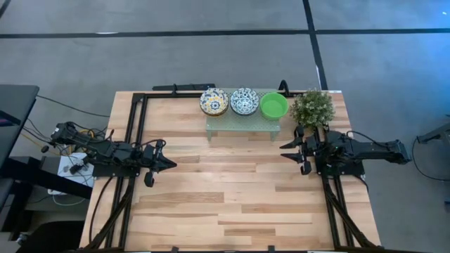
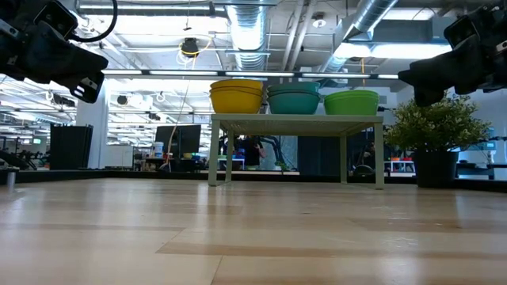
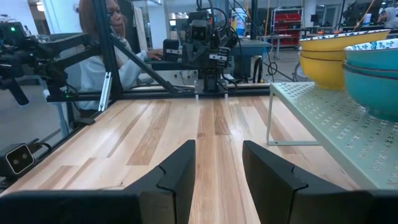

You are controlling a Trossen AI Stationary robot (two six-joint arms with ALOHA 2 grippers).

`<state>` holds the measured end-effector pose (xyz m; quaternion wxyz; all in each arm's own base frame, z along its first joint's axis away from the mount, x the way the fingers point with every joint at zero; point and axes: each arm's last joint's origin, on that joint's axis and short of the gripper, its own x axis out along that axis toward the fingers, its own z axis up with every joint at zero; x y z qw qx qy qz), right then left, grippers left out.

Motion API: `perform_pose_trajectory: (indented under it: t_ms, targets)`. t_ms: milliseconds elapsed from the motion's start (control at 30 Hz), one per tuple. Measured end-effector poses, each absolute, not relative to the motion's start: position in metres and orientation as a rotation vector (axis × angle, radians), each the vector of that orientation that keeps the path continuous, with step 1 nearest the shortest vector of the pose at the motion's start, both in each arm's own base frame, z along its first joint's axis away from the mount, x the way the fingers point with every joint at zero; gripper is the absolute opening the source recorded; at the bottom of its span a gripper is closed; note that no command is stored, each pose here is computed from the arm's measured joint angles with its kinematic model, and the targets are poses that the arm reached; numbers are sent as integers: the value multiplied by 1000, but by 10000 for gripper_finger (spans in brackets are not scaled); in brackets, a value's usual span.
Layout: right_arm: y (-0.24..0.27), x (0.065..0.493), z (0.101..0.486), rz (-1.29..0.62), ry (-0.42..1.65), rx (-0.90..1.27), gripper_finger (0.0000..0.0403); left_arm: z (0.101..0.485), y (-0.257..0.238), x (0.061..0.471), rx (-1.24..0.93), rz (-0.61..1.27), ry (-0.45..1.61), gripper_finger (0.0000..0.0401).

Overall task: Pick & Place Mini bowls
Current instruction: Return to Home Position

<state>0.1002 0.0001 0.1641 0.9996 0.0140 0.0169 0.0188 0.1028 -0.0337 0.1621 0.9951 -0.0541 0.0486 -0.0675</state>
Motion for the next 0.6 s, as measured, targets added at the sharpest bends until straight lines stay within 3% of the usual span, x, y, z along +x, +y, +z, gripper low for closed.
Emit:
perform_pose_trajectory:
  t_ms: [600]
  targets:
    - [0, 100, 164, 38, 34, 28, 129, 163, -34, 103, -110, -136, 91, 12]
